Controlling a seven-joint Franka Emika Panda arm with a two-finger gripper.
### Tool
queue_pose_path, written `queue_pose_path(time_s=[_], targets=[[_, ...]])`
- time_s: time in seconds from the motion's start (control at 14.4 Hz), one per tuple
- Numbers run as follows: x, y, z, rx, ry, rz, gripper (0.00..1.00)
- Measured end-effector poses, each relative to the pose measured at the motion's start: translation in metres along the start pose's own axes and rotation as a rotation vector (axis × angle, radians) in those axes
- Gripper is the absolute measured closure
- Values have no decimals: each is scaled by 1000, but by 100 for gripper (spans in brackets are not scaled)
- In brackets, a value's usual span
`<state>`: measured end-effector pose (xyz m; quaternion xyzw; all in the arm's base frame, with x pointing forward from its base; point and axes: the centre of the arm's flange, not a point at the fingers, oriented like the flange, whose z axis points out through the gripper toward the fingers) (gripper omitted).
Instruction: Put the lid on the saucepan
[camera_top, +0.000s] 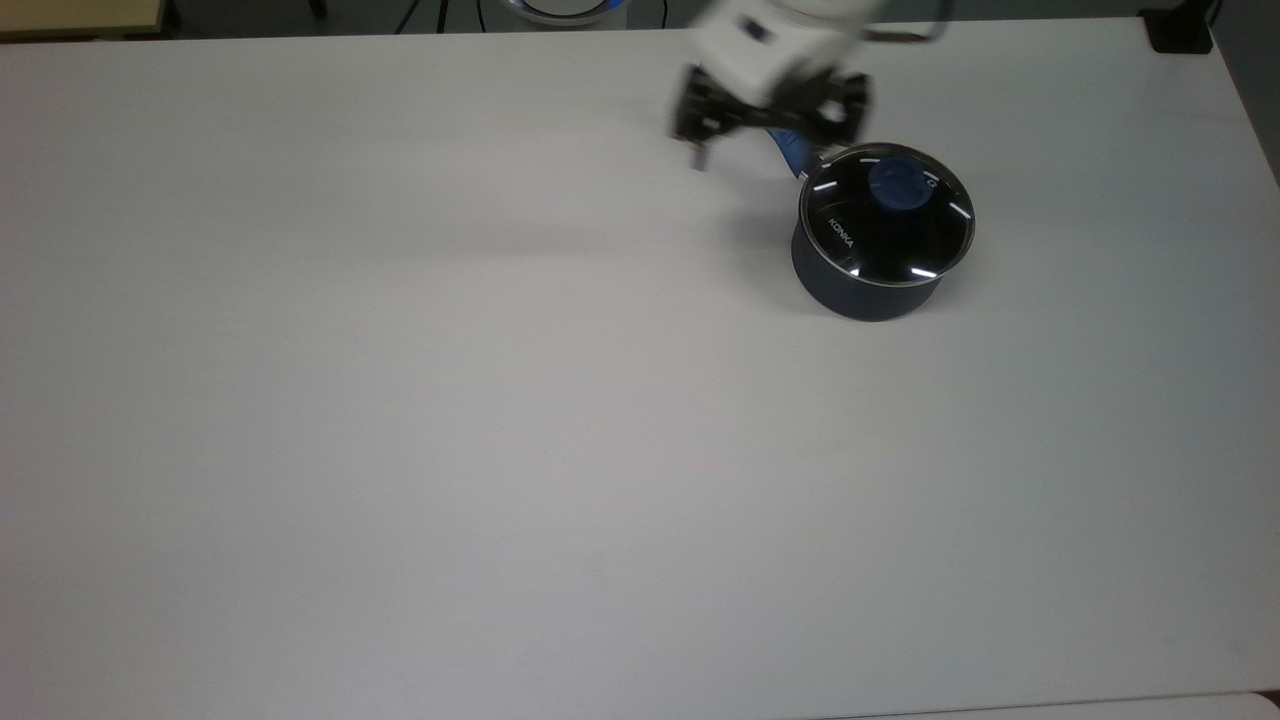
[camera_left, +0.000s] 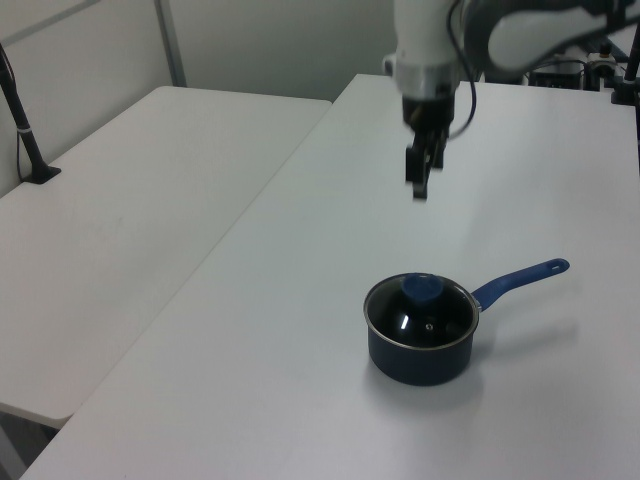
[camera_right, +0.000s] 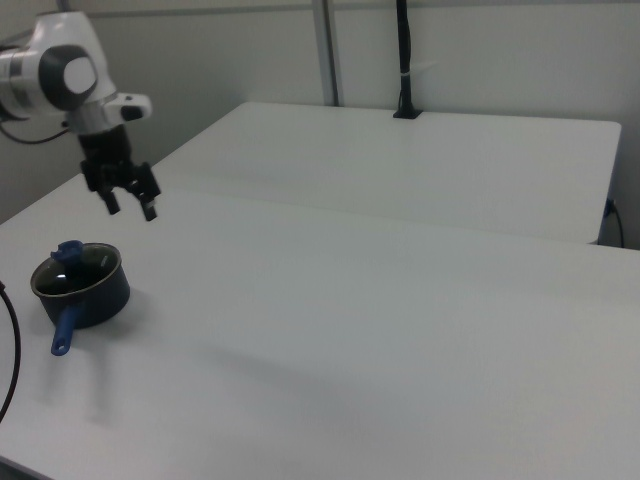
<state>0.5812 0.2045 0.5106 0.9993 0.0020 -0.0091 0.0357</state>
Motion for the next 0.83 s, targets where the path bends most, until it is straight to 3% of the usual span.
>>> queue_pose_path(time_s=[0.07, 0.42, 0.83], targets=[[0, 45, -18, 0, -9, 31, 0], [-16, 154, -52, 8, -35, 74, 0], [-24, 204, -61, 16, -18, 120, 0]])
